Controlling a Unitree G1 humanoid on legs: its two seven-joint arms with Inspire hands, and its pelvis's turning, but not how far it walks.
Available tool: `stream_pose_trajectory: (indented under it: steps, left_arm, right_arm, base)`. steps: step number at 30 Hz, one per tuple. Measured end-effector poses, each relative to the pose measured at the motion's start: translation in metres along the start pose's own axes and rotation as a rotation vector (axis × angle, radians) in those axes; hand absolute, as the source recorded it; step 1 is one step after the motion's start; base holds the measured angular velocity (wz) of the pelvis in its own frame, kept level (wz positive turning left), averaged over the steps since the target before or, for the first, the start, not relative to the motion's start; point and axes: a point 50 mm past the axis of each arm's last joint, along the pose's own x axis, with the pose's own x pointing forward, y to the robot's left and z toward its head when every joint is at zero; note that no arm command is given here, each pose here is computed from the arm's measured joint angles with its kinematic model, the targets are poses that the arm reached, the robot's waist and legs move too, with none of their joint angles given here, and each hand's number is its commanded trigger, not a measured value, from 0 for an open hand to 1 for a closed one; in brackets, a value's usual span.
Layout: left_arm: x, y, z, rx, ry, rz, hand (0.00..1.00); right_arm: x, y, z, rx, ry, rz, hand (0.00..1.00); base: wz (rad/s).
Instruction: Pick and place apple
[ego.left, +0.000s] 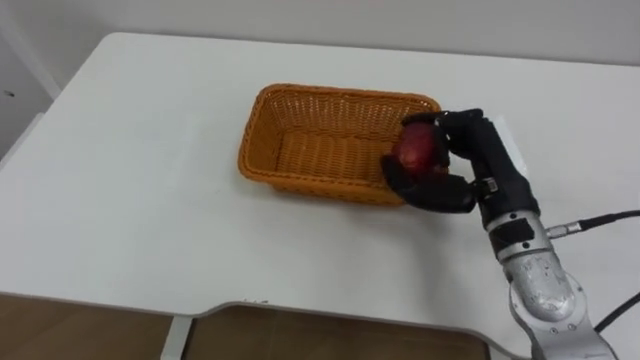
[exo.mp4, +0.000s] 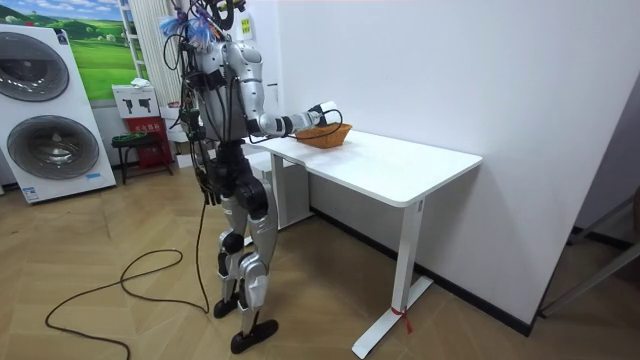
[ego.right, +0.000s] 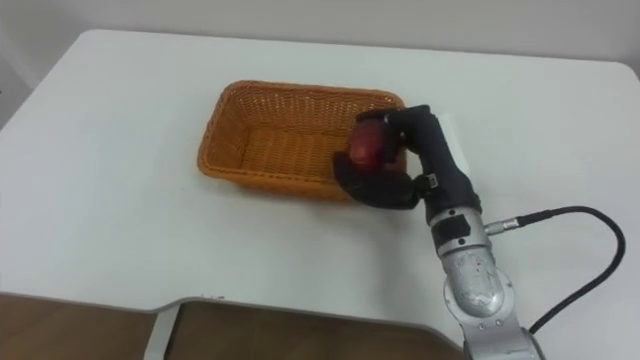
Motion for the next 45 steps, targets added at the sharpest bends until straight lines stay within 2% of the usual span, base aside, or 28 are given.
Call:
stream_pose_trajectory:
  steps: [8, 23, 32, 41, 45]
  left_arm:
    - [0.000, -0.001, -0.003, -0.001, 0.009, -0.002, 0.00]
    - [-0.002, -0.002, -0.010, -0.001, 0.030, -0.020, 0.00]
    - [-0.002, 0.000, -0.009, 0.011, 0.026, -0.012, 0.00]
    - [-0.005, 0.004, -0.025, -0.046, 0.069, 0.031, 0.00]
    - [-0.008, 0.007, -0.035, -0.105, 0.094, 0.056, 0.00]
  right_arm:
    - [0.005, 0.002, 0.002, 0.029, -0.010, -0.004, 0.00]
    - [0.014, -0.019, -0.002, 0.049, 0.007, -0.132, 0.00]
    - [0.017, -0.032, 0.000, 0.117, -0.003, -0.202, 0.00]
    - [0.006, -0.092, 0.000, 0.088, -0.012, -0.581, 0.00]
    - [-0.011, -0.130, -0.004, 0.153, -0.006, -0.848, 0.00]
  base:
    - [0.00]
    - [0.04]
    - [0.00]
    - [0.00]
    - [-0.01]
